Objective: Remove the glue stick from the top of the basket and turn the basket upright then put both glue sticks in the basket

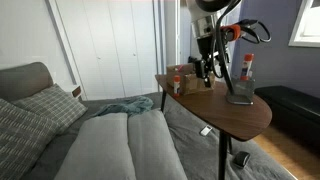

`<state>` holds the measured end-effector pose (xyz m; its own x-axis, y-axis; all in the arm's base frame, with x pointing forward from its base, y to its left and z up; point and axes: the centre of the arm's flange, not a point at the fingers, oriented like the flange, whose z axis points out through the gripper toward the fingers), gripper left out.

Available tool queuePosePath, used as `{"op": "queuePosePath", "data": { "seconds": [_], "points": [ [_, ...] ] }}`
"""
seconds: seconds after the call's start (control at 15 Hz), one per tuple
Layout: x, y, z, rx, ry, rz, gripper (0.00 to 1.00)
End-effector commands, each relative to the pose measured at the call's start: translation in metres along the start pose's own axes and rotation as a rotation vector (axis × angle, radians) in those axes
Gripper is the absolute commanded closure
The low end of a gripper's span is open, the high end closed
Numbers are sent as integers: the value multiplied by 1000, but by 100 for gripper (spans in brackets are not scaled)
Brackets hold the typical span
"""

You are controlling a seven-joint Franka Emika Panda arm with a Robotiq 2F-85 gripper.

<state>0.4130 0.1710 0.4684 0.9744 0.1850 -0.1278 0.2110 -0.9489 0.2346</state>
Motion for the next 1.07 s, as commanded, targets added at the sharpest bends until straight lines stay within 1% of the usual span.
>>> {"op": "queuePosePath", "data": {
  "seconds": [0.0, 0.13, 0.27, 0.4, 0.67, 0.73, 0.87, 0.93, 1.0],
  "points": [
    [0, 0, 0, 0, 0, 0, 0],
    [0, 0, 0, 0, 0, 0, 0],
    [-5, 9, -15, -20, 40, 32, 0],
    [-14, 28, -33, -29, 91, 102, 0],
    [-41, 66, -70, 1, 205, 235, 0],
    [-51, 78, -78, -6, 235, 284, 0],
    [-66, 102, -89, 13, 285, 369, 0],
    [-71, 114, -91, 10, 308, 413, 0],
    [-75, 127, -91, 32, 321, 445, 0]
  ]
}}
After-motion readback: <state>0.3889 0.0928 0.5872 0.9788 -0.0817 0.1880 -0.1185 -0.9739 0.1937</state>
